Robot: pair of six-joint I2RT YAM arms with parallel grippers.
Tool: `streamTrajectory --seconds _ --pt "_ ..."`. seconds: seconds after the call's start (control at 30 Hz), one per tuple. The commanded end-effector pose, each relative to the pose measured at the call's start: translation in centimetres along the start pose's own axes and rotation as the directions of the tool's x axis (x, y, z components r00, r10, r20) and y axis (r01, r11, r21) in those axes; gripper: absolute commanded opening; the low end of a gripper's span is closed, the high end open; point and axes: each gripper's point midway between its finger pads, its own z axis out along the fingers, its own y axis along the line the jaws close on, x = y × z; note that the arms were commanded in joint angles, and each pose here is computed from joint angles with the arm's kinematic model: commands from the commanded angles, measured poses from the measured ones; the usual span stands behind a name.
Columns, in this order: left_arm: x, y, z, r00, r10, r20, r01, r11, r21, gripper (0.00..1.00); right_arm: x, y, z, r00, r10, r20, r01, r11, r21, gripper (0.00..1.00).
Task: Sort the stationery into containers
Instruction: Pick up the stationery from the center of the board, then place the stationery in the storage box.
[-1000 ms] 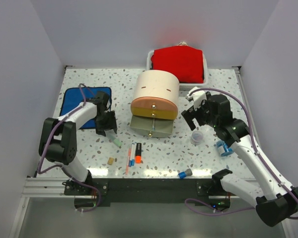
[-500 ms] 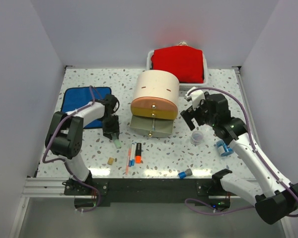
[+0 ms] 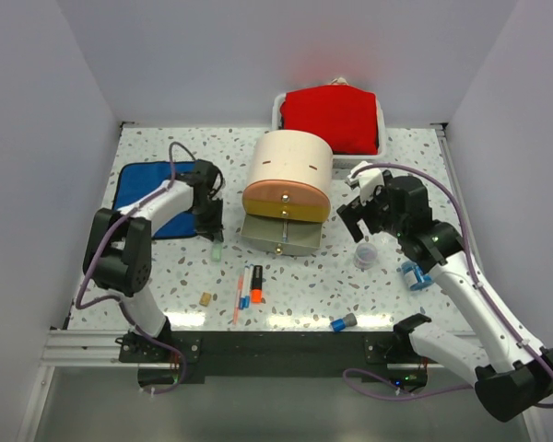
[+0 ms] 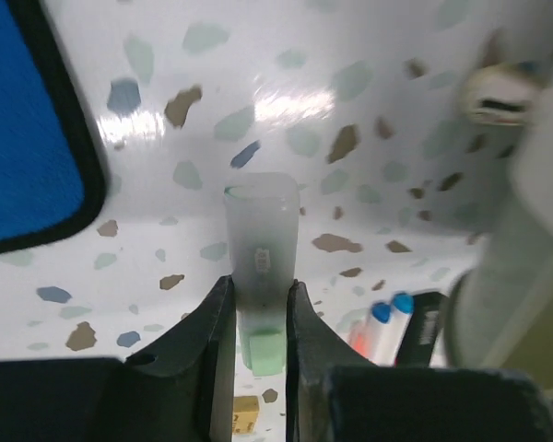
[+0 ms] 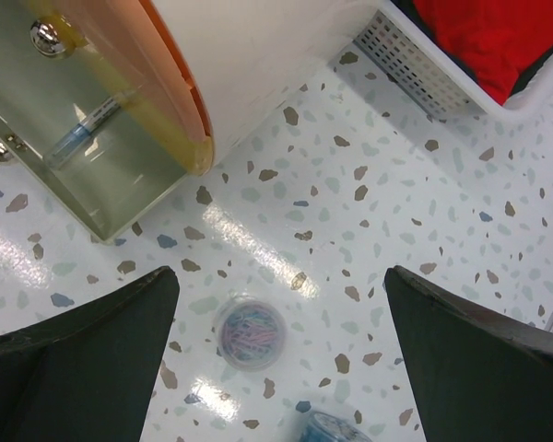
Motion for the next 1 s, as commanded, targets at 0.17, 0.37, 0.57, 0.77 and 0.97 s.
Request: streamTrajectory --seconds 0.17,0.37,0.57,0.77,0.97 --pt "-6.6 -4.7 -13.8 0.868 0.283 0.408 -0.352 0.931 0.103 0.00 -1.1 -1.0 -1.5 0.998 -0.005 0.064 0.002 0.999 0.046 0.99" --pt "-7.5 -9.3 -18.1 0.534 0.592 0.604 -0.737 0.676 -0.011 0.00 -0.5 -1.6 -2.1 0.998 -0.019 0.063 0.014 0.997 0.077 0.99" --pt "-5.6 -13.5 -21.5 0.005 0.734 0.680 -0.903 0.295 -0.311 0.00 0.2 -1.7 -2.5 0.998 -0.020 0.053 0.016 0.997 0.081 0.99" --pt "-2.7 -16.1 -21.6 -0.304 0.750 0.588 -0.907 -0.039 -0.419 0.00 0.6 -1.6 -2.7 0.999 -0.019 0.047 0.015 0.997 0.081 0.99" --pt "-0.3 -17.1 -17.1 -0.444 0.767 0.464 -0.886 -0.298 -0.356 0.02 0.9 -1.4 -2.4 0.999 -0.015 0.050 0.011 0.997 0.078 0.99"
